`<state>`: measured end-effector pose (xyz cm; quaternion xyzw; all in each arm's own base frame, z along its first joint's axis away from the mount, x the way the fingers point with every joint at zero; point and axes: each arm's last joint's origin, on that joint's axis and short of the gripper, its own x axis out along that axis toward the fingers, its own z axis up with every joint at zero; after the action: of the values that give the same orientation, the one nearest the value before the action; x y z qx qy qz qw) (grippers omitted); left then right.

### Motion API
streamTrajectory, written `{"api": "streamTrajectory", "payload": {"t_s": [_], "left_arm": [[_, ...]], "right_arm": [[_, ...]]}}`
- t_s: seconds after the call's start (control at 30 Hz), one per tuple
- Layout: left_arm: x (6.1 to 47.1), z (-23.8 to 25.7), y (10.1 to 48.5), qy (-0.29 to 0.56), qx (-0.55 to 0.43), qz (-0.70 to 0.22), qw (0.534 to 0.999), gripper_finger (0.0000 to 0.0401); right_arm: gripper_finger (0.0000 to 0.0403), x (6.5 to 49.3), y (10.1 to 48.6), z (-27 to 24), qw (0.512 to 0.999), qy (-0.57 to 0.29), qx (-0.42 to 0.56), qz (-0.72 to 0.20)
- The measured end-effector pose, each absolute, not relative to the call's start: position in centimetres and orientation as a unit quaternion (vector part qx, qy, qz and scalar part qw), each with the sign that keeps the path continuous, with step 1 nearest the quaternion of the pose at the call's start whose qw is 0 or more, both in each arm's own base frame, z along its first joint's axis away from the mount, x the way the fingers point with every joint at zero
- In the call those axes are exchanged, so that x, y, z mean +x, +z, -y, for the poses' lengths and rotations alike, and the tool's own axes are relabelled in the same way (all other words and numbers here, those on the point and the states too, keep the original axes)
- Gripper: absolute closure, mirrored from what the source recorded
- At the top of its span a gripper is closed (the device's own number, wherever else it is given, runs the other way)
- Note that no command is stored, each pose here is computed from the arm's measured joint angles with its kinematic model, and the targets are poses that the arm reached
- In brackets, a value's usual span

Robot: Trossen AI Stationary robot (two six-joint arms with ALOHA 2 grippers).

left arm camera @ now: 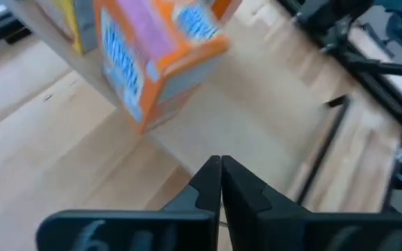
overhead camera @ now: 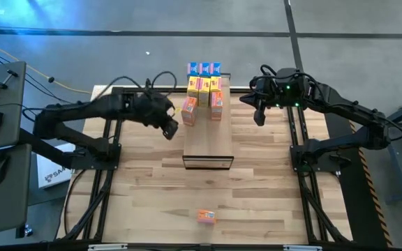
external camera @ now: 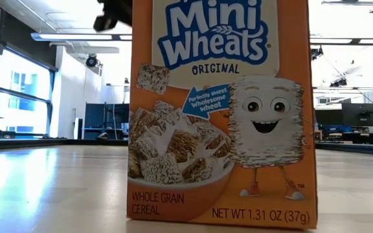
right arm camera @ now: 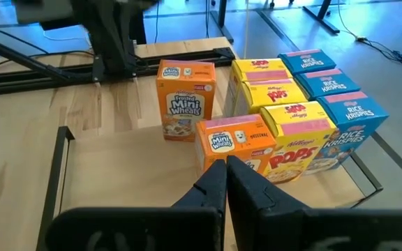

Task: Stack cereal on shelf
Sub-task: Put the top orange cereal box on the shelf aligned with the orange cereal box

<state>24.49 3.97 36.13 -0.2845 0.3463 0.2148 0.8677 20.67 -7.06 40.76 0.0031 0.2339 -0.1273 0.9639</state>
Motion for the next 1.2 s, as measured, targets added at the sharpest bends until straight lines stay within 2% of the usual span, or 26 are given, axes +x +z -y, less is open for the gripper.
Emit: {"api": "streamTrajectory", "payload": {"t_s": [0.17, 0.37, 0.67, 0.93, 1.2], "left_arm": [[25.0, -4.1, 32.0, 0.242, -0.273, -0.351, 0.862, 0.0398], [24.8, -5.1, 29.0, 0.303, -0.276, -0.34, 0.846, 0.04], [26.6, -7.1, 28.7, 0.282, -0.265, -0.235, 0.891, 0.0401], [26.6, -7.9, 28.1, 0.279, -0.255, -0.255, 0.89, 0.0401], [29.0, -8.9, 26.4, 0.257, -0.268, -0.241, 0.896, 0.0401]], "right_arm": [[0.0402, 20.7, 40.8, 7.1, 0.965, -0.128, 0.002, -0.23], [0.0402, 20.7, 40.8, 7.1, 0.965, -0.132, 0.015, -0.228], [0.0402, 20.8, 40.7, 7.2, 0.962, -0.144, 0.015, -0.23], [0.0402, 20.8, 40.8, 7.3, 0.961, -0.155, 0.014, -0.23], [0.0402, 20.8, 40.8, 7.3, 0.96, -0.157, 0.014, -0.23]]}}
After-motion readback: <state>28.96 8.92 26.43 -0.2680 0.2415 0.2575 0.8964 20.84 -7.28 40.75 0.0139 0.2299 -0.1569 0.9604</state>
